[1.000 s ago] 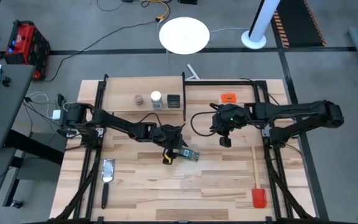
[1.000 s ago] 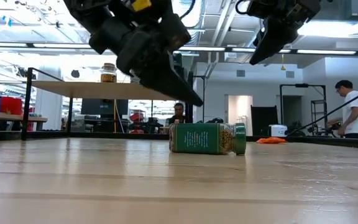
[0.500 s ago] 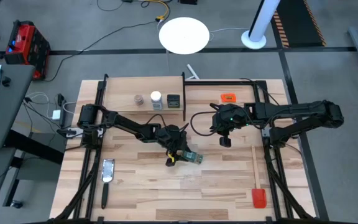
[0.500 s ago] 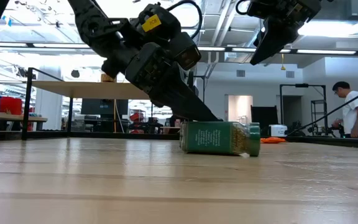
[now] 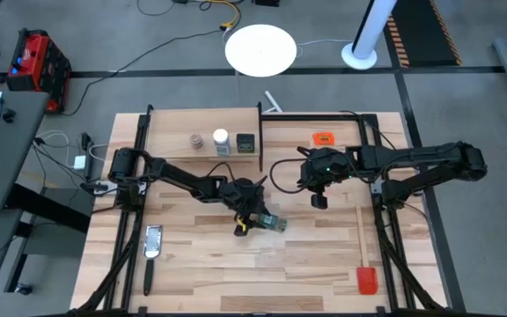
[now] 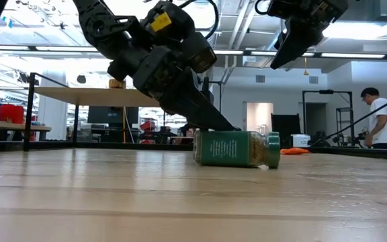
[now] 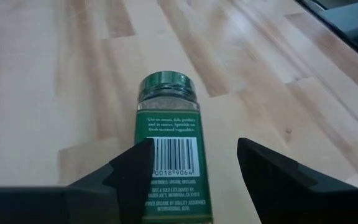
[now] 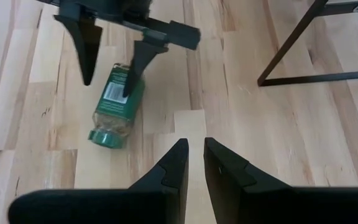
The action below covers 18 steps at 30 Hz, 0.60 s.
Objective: Shelf spices
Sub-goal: Put the green seasoning bottle on the shelf
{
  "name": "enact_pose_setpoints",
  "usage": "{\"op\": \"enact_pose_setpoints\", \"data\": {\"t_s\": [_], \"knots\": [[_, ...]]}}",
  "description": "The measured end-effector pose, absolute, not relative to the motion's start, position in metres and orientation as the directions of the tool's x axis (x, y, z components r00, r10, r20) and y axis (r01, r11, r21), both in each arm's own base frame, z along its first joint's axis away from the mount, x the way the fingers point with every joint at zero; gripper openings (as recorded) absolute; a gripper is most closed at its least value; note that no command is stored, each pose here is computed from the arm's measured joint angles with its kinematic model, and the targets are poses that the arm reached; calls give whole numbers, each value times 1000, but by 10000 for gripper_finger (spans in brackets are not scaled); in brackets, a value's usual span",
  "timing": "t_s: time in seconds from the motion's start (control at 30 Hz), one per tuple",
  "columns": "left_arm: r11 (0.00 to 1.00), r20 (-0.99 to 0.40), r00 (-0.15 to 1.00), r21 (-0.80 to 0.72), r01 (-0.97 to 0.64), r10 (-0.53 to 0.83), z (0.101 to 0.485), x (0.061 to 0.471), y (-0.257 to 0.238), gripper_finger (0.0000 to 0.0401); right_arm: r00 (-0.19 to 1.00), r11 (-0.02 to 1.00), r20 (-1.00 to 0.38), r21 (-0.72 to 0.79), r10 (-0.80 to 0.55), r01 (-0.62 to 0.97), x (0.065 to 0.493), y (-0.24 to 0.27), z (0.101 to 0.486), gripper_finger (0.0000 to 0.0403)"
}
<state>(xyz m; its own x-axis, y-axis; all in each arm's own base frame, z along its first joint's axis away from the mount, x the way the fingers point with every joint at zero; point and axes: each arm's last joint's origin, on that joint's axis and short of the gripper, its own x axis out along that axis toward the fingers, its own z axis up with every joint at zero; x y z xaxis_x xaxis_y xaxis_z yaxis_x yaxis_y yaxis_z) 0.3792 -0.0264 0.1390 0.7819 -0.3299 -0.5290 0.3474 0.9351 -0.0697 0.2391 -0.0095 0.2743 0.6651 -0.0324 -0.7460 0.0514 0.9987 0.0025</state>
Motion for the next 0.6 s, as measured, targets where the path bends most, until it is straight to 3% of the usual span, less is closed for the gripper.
{"op": "enact_pose_setpoints", "data": {"t_s": [0.6], "knots": [[931, -577, 762, 5, 364, -295, 148, 383, -29, 224, 651, 998, -758, 9, -30, 56, 237, -9, 266, 56]]}}
